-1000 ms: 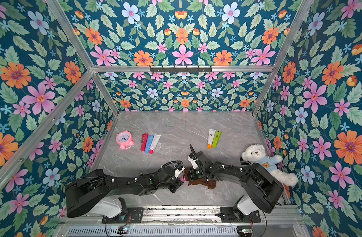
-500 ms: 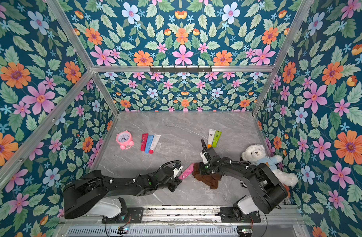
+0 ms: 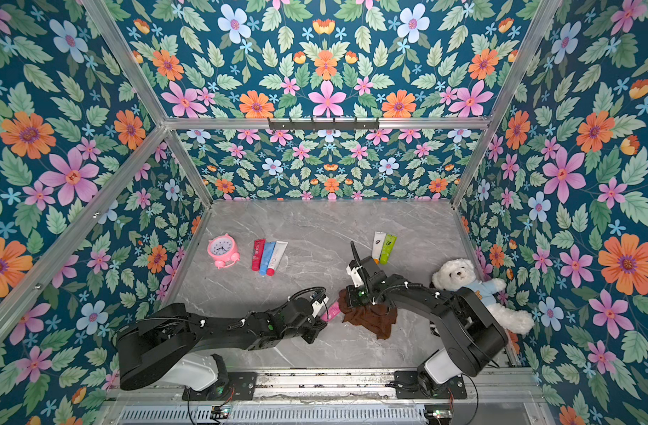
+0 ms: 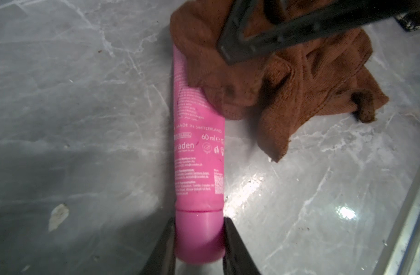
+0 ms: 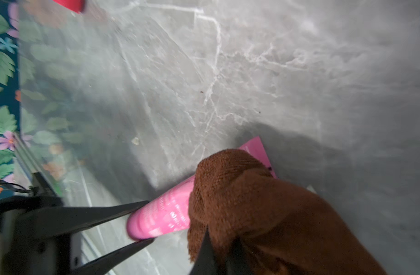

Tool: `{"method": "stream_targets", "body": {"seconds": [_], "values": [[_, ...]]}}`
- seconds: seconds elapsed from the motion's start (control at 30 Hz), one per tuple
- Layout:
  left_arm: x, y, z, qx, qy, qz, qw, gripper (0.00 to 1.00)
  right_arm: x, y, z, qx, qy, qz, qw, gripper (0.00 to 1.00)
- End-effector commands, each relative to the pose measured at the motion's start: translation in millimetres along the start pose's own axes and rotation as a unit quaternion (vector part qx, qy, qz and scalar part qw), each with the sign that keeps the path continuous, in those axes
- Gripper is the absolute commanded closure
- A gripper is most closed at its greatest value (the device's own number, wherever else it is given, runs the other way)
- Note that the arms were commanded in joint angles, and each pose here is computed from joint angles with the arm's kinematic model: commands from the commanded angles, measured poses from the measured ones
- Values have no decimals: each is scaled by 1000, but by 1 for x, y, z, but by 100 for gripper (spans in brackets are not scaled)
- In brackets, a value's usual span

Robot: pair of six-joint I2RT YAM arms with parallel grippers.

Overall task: Wipe the surface of the toothpaste tube
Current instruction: Wipe the dirt from the toothpaste tube.

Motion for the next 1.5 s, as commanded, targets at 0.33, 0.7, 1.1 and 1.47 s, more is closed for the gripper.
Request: {"method": "stream_targets", "body": {"seconds": [0.33,0.7,1.1,1.47], "values": [[-2,0,-1,-1,2,2,1000,100,56,-9,-11,34,-100,-34,994,55],[0,1,1,0,4,-1,1000,100,56,-3,7,52,-89,-47,994,50],[-2,0,-1,-2,1,2,1000,100,15,-7,8,41,-47,-20,998,41],[-1,0,0,-1,1,1,1000,100,-12,14,14,42,-37,-27,998,43]]}}
Point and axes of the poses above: each gripper's point midway between its finger pads, its own x axis back along the fingers, its own z axis along the line the jaws close on, y = z × x, the point moved 1 cm from there along x, back along the fingers, and after that the axes turned 1 degree about -x, right-handed, at the moved point
